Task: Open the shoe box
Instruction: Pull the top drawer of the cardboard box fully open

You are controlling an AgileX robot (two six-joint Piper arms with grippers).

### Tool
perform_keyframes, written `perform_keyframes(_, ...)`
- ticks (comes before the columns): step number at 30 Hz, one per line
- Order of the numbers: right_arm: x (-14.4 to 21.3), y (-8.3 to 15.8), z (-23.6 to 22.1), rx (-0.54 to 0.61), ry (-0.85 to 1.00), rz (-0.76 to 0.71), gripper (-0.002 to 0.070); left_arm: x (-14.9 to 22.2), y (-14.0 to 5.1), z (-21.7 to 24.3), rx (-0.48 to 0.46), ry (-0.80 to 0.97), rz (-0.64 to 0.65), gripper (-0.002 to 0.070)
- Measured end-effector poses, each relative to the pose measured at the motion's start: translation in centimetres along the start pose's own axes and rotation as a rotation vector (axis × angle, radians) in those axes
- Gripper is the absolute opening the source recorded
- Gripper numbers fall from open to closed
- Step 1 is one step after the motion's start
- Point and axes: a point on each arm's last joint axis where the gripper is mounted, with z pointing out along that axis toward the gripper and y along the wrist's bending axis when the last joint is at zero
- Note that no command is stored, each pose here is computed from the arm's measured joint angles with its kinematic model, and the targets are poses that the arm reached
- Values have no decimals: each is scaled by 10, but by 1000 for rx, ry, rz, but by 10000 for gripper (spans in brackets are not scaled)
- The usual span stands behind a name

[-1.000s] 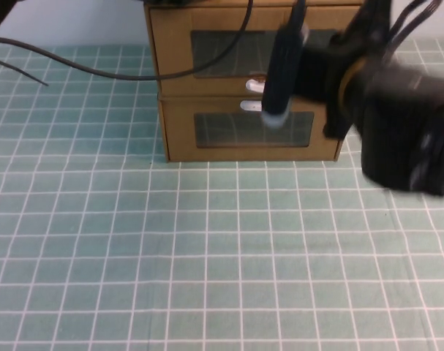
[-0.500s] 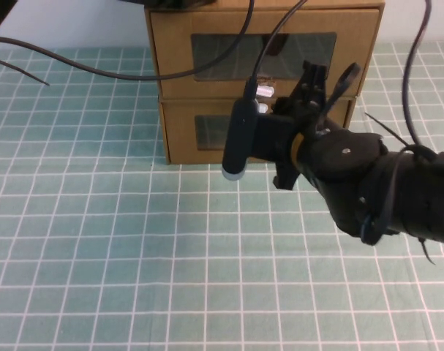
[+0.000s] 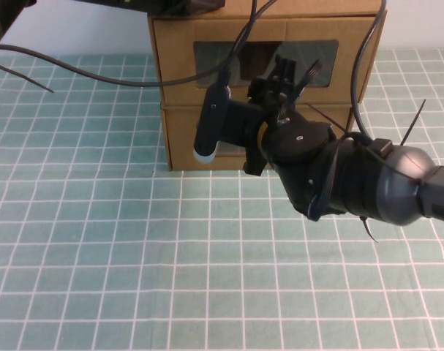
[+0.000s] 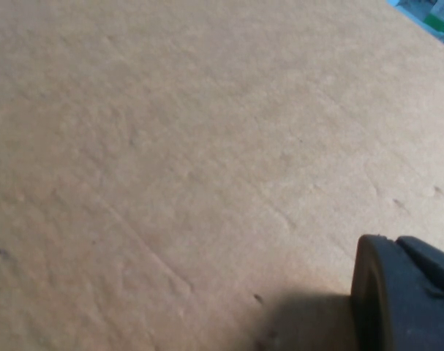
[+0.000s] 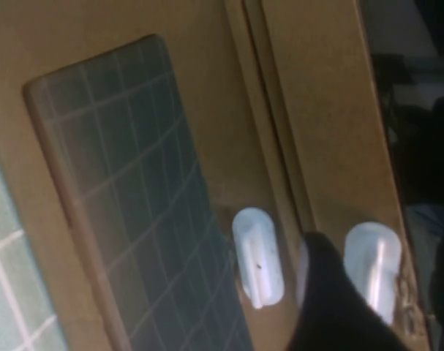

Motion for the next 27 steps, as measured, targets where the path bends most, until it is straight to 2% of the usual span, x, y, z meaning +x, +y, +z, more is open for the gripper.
perform_keyframes(7,16,1,18,-2,46,-34,277,0,0,1,2,1,-3,-5)
perform_keyframes(9,17,0,21,2,48,-44,228,0,1,1,1,-1,-3,-5)
perform_keyframes(12,17,-2,25,16,50,-54,92,0,1,1,1,-1,-3,-5)
perform_keyframes(16,19,2,29,28,65,-67,32,1,1,2,0,-1,-5,-5)
perform_keyframes(27,8,1,15,34,71,15,11,1,1,2,0,-1,-4,-5)
